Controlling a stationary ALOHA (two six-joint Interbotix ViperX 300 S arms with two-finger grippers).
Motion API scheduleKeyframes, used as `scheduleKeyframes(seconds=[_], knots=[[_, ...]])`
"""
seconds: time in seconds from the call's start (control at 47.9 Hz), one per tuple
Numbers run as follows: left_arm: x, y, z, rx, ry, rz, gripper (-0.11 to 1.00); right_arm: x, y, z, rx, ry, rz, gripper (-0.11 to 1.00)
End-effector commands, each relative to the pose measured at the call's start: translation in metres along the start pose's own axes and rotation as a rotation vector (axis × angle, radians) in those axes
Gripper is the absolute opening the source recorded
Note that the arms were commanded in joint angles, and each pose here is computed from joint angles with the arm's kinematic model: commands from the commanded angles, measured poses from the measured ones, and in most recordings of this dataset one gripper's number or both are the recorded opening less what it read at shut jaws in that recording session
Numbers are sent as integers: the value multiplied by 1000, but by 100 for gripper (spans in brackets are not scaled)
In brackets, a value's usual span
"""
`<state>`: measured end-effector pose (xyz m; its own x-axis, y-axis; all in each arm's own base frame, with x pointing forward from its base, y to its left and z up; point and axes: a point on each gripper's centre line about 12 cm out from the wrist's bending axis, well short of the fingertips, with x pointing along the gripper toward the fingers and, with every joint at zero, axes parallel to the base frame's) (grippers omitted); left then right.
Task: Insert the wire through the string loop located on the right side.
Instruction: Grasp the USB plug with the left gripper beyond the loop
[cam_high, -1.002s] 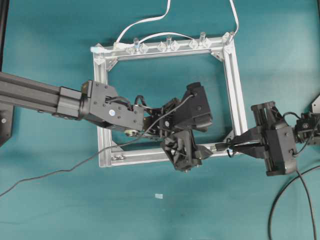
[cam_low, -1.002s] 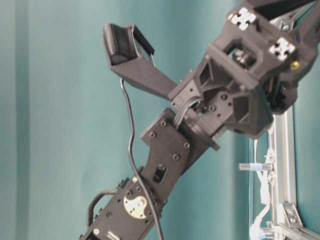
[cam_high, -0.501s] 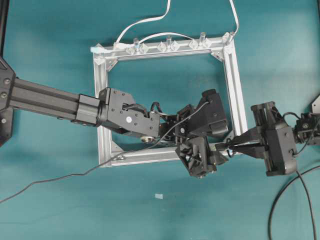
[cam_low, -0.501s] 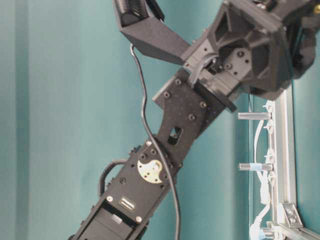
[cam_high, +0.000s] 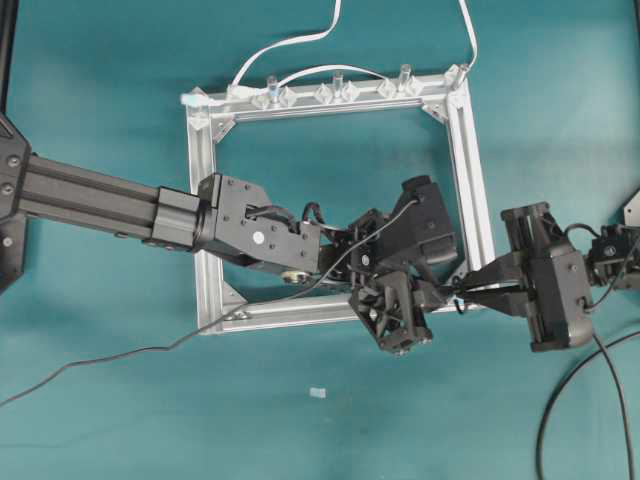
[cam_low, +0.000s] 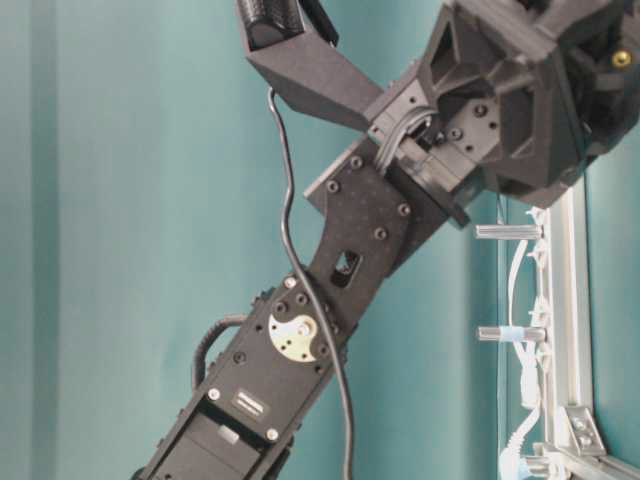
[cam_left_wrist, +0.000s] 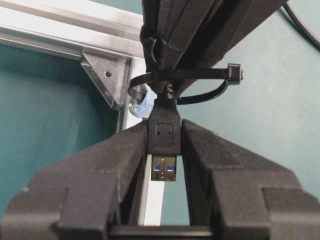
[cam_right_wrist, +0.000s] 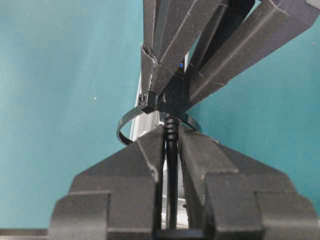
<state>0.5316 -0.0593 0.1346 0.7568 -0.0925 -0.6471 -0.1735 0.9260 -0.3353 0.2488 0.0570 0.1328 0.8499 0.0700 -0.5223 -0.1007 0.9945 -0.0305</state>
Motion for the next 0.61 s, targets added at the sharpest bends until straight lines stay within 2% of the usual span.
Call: scheduleKeyframes(seconds=[0.0, 0.418, 0.585], knots=[[-11, -8, 15, -5, -33, -17, 21, 0, 1, 6, 4, -23, 1, 11], [-12, -8, 14, -2, -31, -16, 21, 0, 2, 4, 57, 0, 13, 11], [-13, -8, 14, -2, -31, -16, 21, -1, 0, 2, 104, -11, 0, 11]])
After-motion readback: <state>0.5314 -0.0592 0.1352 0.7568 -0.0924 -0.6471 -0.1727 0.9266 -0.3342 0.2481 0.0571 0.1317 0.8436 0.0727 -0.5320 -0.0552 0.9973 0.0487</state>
